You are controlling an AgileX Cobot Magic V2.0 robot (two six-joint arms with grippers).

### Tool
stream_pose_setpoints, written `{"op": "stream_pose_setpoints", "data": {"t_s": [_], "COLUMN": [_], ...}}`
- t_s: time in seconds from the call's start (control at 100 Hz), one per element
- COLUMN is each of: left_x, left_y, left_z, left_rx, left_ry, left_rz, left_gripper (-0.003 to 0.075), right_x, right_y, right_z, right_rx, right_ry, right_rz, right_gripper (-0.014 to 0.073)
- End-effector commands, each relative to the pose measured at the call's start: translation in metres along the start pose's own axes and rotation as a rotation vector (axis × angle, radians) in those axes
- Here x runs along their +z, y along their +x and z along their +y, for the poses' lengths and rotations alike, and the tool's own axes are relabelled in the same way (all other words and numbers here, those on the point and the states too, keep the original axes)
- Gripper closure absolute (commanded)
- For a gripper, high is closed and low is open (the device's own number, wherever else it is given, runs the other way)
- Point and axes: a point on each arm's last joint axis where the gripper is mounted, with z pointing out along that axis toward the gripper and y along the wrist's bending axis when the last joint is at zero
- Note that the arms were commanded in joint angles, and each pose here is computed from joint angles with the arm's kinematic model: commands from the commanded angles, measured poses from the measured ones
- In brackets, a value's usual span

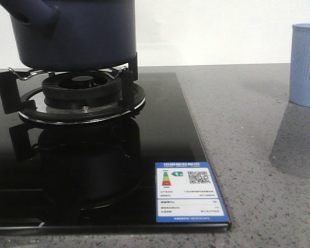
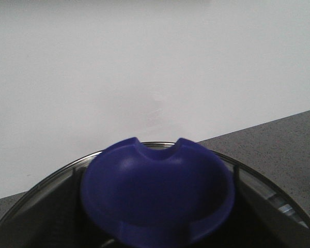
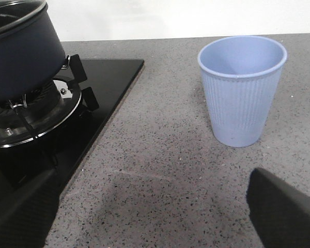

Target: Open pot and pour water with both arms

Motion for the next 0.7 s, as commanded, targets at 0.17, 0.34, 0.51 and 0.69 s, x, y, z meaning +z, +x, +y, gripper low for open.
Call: {"op": "stream_pose_setpoints", "data": {"t_s": [0.17, 0.34, 0.51, 0.69], "left_x": [-0.036, -0.061, -0.084, -0.106], "left_y": [-0.057, -0.077, -0.089, -0.098], "left_z": [0.01, 0.023, 0.035, 0.044], "left_rx": [-0.033, -0.037, -0.019, -0.01], "left_ry": [-0.041, -0.075, -0.108, -0.144], "left_rz": [-0.251, -0.321, -0.343, -0.364], "left_gripper": [0.0287, 0.0287, 0.0287, 0.0287], "right_x": [-0.002, 0.0, 0.008, 0.016], "right_y": [-0.017, -0.017, -0.003, 0.012], "right_z": [-0.001, -0.003, -0.01, -0.02], "right_rx": [0.003, -0.011, -0.001, 0.014], "right_ry": [0.018, 0.043, 0.075, 0.142], "right_rz": [-0.097, -0.121, -0.117, -0.169], "right_gripper": [-0.0074, -0.0074, -0.0074, -0.0074]}}
